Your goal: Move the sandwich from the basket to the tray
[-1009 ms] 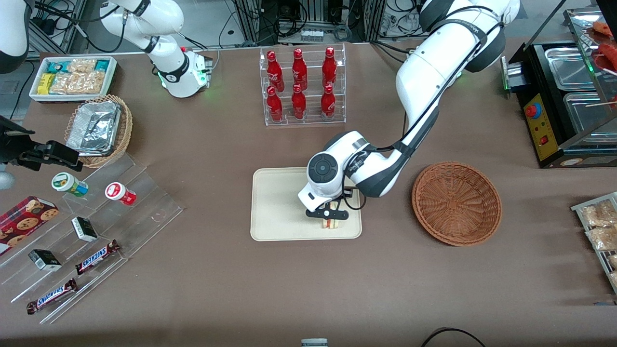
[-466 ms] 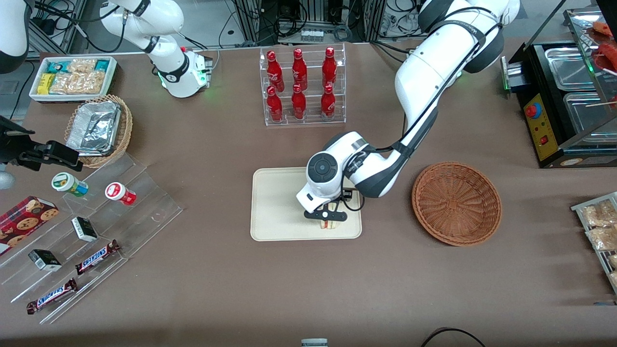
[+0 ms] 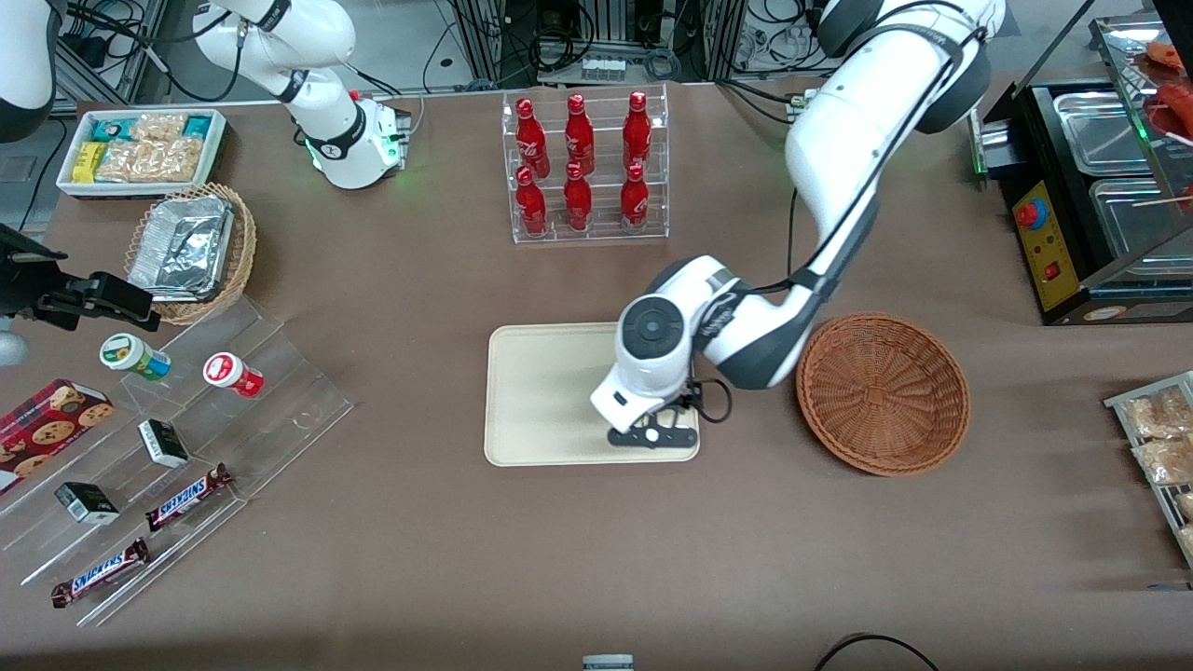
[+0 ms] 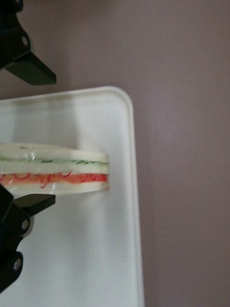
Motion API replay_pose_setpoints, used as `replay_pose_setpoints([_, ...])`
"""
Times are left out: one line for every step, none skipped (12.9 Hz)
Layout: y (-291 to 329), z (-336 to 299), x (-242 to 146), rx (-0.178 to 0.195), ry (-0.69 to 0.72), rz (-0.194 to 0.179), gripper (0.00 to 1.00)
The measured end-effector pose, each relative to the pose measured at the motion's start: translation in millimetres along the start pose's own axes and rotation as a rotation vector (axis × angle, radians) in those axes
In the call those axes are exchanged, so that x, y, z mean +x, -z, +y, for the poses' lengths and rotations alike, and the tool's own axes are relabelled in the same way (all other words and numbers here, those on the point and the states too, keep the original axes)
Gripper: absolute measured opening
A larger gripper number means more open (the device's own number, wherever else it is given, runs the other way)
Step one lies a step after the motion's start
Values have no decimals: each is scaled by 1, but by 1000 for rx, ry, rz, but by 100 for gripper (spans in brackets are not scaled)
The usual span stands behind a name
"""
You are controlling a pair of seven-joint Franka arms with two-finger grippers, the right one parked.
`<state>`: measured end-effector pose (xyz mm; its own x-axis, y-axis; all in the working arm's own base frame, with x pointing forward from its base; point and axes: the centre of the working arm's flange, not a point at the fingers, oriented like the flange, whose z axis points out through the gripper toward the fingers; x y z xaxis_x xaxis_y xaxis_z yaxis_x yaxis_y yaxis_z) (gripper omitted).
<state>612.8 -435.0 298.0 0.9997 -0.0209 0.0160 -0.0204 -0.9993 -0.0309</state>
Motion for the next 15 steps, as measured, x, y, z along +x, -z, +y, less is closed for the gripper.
replay_pose_setpoints([16,-16,11,-3,21,17,100])
replay_pose_setpoints([33,-33,20,-4,48,28,100])
replay_pose_setpoints([50,-51,28,-4,80,29,100])
replay_pose_setpoints([69,-72,36,-5,114,25,100])
replay_pose_setpoints([88,-95,42,-1,147,25,100])
replay_pose_setpoints([107,-120,48,9,177,25,100])
replay_pose_setpoints([124,-144,52,21,194,25,100])
replay_pose_setpoints([140,-165,54,30,202,20,100])
replay_pose_setpoints([154,-185,55,31,213,13,100])
replay_pose_setpoints([167,-202,55,33,221,7,100])
replay_pose_setpoints([177,-218,54,41,228,-1,100])
replay_pose_setpoints([186,-234,53,54,234,-14,100])
replay_pose_setpoints([193,-251,52,66,241,-27,100])
replay_pose_setpoints([201,-268,49,75,242,-42,100])
replay_pose_setpoints([209,-283,46,79,235,-64,100])
